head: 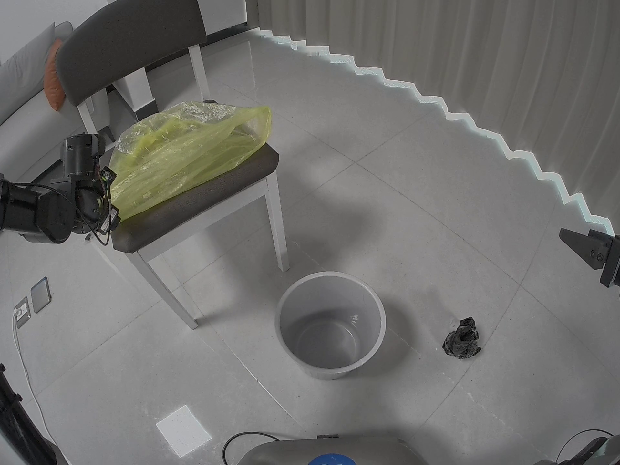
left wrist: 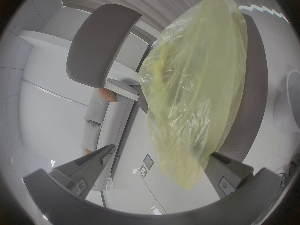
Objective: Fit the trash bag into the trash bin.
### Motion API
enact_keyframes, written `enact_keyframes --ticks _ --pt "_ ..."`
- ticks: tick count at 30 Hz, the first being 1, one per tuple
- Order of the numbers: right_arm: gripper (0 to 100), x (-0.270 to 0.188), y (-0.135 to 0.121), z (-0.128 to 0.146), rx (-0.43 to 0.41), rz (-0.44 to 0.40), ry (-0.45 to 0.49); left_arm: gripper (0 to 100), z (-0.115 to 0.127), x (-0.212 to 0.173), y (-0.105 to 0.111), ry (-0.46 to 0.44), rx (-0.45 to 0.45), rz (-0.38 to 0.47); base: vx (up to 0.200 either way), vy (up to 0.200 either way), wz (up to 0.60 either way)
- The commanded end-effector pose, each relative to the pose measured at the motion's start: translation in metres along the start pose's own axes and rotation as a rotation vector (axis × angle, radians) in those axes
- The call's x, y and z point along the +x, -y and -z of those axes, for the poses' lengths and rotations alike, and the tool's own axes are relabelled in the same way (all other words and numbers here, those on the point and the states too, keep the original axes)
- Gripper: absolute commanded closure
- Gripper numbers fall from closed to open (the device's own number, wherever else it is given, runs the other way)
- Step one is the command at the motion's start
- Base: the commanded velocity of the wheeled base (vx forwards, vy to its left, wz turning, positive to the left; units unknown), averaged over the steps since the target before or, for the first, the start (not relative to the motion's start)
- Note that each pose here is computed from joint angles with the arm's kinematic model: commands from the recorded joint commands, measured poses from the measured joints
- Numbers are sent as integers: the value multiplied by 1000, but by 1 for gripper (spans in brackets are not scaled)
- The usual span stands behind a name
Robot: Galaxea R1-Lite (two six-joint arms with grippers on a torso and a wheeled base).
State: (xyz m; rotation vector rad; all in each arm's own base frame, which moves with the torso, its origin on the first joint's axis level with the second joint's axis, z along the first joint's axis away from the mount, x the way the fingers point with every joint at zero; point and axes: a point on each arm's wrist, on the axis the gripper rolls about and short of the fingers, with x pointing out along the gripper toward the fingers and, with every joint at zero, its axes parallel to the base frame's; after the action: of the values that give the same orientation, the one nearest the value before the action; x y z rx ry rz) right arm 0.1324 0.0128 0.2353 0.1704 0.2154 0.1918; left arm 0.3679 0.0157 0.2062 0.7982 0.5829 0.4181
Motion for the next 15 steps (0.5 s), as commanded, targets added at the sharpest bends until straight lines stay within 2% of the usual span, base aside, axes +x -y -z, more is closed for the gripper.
enact_keyframes --ticks 1,15 --pt "0 1 0 0 1 0 -3 0 -1 4 1 -7 -1 -8 0 0 0" --pt "0 2 1 2 2 2 -10 0 -1 3 -3 -8 -8 -19 0 0 0"
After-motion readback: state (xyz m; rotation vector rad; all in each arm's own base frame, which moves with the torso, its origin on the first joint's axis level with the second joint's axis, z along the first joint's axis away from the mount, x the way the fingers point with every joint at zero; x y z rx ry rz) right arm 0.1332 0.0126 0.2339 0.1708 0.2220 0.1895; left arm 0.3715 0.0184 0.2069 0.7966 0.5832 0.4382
